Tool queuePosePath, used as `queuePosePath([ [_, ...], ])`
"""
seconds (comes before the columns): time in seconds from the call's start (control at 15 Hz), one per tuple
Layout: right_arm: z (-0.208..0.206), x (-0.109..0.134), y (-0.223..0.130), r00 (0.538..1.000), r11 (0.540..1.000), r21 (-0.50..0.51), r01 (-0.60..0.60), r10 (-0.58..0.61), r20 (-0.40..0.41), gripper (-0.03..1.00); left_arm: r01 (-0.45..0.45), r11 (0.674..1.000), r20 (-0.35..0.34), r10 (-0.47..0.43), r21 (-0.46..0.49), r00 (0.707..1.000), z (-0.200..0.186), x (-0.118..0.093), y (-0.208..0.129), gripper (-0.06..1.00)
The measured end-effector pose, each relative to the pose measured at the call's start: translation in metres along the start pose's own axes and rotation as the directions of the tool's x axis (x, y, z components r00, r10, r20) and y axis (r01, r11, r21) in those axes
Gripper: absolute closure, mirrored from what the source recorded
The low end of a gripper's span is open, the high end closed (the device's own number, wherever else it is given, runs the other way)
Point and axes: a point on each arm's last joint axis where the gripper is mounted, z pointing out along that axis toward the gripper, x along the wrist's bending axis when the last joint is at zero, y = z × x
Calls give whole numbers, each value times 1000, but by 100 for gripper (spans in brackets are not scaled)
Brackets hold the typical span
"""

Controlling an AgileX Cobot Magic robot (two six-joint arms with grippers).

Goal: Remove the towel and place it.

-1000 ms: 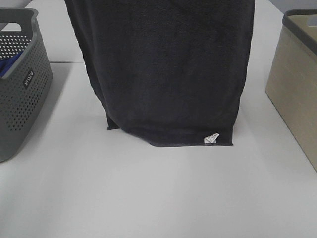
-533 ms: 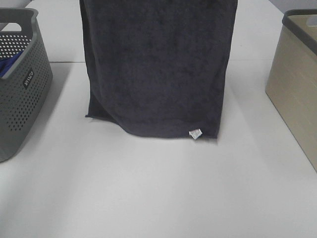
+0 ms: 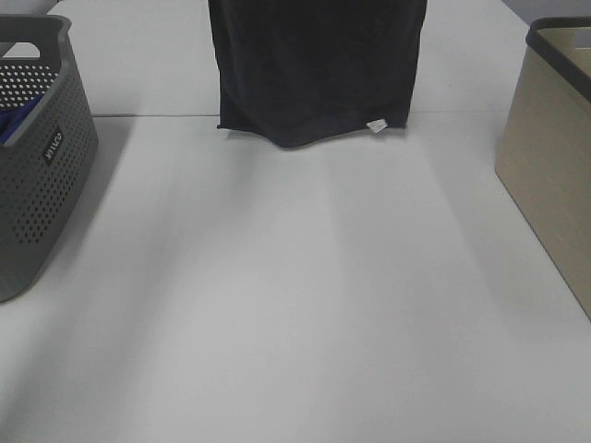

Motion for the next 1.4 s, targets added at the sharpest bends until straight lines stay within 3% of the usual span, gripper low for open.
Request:
queuePosePath([
  [0.13,-1,-7,-20,1000,980,199,-16,20,-16,96,-13,986,38,7,168,999,2,-11,-22,94],
  [0.27,-13,-4,-34,998,906,423,-10,36,-52,96,-63,908,125,12,414,992,-5,-33,-43,94],
  [0.4,-32,1,-46,993,767,642,-4,81,-90,96,-120,769,217,-24,628,976,-21,-52,-56,94],
  [0.47,-39,3,-49,991,715,699,5,92,-101,96,-133,697,243,-60,704,968,-29,-56,-59,94],
  [0.53,-41,3,-52,990,693,721,8,97,-103,96,-146,615,259,-98,775,961,-39,-57,-63,94],
  [0.6,-43,4,-54,990,682,731,8,100,-104,96,-155,575,265,-113,804,957,-43,-57,-64,94],
  [0.67,-52,6,-63,987,636,771,6,119,-106,96,-161,494,268,-153,854,951,-53,-58,-67,94],
  [0.87,-74,11,-84,979,535,845,-4,174,-105,96,-131,415,237,-215,901,948,-66,-61,-76,94],
  [1.07,-105,16,-80,973,506,862,-12,207,-108,96,-102,335,199,-267,937,943,-96,-58,-70,94],
  [1.27,-153,22,-77,962,473,881,-23,250,-109,96,-53,265,158,-392,963,907,-158,-52,-43,94],
  [1.4,-186,29,-88,952,423,906,-25,286,-108,96,-27,235,134,-453,972,882,-200,-48,-28,94],
])
